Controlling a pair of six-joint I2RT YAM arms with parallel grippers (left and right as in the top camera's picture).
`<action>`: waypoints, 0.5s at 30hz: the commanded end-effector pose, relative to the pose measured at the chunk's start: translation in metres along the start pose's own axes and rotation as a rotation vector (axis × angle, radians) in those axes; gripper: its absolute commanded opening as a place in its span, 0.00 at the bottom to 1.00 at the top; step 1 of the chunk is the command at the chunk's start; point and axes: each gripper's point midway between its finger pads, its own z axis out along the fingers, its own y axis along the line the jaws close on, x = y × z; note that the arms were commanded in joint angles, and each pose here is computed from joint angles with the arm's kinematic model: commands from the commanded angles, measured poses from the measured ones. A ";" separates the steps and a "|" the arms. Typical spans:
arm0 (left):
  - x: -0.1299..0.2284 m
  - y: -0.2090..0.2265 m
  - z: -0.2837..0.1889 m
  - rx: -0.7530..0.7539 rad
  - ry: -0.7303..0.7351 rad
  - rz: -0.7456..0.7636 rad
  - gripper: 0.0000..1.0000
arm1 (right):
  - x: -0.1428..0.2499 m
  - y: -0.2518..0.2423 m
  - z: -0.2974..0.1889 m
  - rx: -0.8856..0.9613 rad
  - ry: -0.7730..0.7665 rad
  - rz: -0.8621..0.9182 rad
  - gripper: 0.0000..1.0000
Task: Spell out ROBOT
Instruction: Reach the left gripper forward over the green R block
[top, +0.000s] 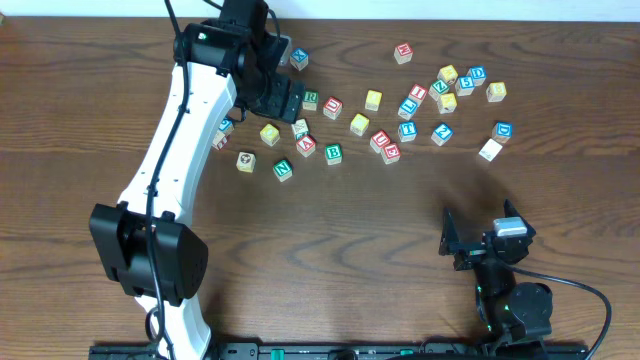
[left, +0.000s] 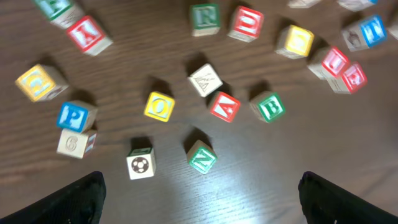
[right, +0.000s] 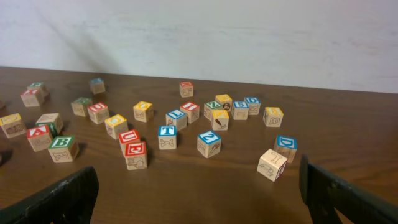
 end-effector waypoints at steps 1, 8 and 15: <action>-0.007 0.011 -0.003 -0.068 -0.025 -0.115 0.97 | 0.000 -0.001 0.000 0.003 -0.001 -0.010 0.99; -0.005 0.015 0.040 -0.075 0.050 -0.147 0.97 | 0.000 -0.001 0.000 0.003 -0.001 -0.010 0.99; -0.016 -0.002 0.089 -0.060 0.053 -0.108 0.97 | 0.000 -0.001 0.000 0.003 -0.001 -0.010 0.99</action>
